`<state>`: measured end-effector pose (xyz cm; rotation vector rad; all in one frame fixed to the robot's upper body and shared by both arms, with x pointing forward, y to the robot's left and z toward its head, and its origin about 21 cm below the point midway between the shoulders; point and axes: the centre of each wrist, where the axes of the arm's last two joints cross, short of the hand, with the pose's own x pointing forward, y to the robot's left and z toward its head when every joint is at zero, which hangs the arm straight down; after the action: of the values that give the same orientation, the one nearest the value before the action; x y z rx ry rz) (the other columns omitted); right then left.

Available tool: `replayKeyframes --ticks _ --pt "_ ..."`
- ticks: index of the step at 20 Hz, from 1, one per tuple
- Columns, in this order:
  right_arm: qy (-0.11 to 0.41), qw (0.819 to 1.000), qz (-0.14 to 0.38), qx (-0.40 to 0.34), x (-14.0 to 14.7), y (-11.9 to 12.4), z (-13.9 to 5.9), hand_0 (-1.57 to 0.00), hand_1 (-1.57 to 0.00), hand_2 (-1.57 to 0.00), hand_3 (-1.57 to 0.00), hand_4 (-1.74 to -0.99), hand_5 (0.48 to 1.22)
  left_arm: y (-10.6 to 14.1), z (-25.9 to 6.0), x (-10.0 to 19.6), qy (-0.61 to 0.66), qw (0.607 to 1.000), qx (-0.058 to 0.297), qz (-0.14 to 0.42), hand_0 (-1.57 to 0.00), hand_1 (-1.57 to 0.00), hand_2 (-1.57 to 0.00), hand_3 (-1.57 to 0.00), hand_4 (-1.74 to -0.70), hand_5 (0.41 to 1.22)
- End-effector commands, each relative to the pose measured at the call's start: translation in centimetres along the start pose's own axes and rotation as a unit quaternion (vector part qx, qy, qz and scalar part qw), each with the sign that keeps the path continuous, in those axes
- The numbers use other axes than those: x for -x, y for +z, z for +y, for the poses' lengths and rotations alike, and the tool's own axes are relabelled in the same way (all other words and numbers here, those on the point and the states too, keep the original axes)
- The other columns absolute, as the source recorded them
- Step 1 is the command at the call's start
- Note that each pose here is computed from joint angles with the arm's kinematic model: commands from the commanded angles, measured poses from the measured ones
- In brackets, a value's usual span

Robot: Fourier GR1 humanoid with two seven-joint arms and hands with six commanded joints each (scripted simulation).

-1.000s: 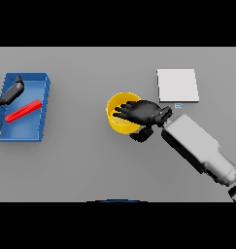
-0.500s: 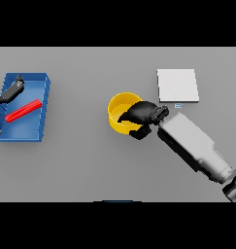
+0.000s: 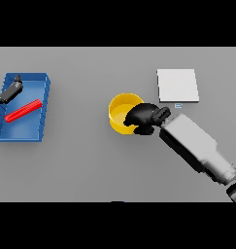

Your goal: Pick up the red beaker and tilt it to pour out 1 green nut into yellow bowl. Pick up the yellow bowl and place it on the metallic measuring scale.

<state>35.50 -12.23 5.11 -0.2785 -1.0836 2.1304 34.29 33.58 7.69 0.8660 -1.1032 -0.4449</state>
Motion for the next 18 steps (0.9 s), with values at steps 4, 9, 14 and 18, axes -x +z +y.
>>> replayKeyframes --ticks 4,9,14,18 --pt "-0.003 1.000 -0.007 0.012 0.0 0.2 -0.4 -1.52 -1.52 -1.30 -1.40 -1.721 1.208 0.1 0.0 -0.4 0.000 1.000 0.003 -0.006 0.00 0.00 0.00 0.00 -0.73 0.685" --pt "-0.003 1.000 0.001 0.024 0.1 2.2 -2.3 -1.55 -1.55 -1.39 -1.29 -1.735 1.217 -0.1 0.2 -0.3 -0.002 1.000 -0.001 -0.005 0.00 0.00 0.00 0.00 -0.73 0.692" --pt "0.007 0.998 0.029 0.057 0.8 4.8 -4.5 -1.57 -1.57 -1.42 -1.27 -1.739 1.220 0.2 0.3 -0.3 -0.002 1.000 -0.004 -0.013 0.00 0.00 0.00 0.00 -0.74 0.693" --pt "-0.002 0.996 0.044 0.079 2.0 5.4 -5.3 -1.57 -1.57 -1.44 -1.38 -1.740 1.220 -0.1 0.2 -0.5 0.001 1.000 -0.003 -0.011 0.00 0.00 0.00 0.00 -0.75 0.697"
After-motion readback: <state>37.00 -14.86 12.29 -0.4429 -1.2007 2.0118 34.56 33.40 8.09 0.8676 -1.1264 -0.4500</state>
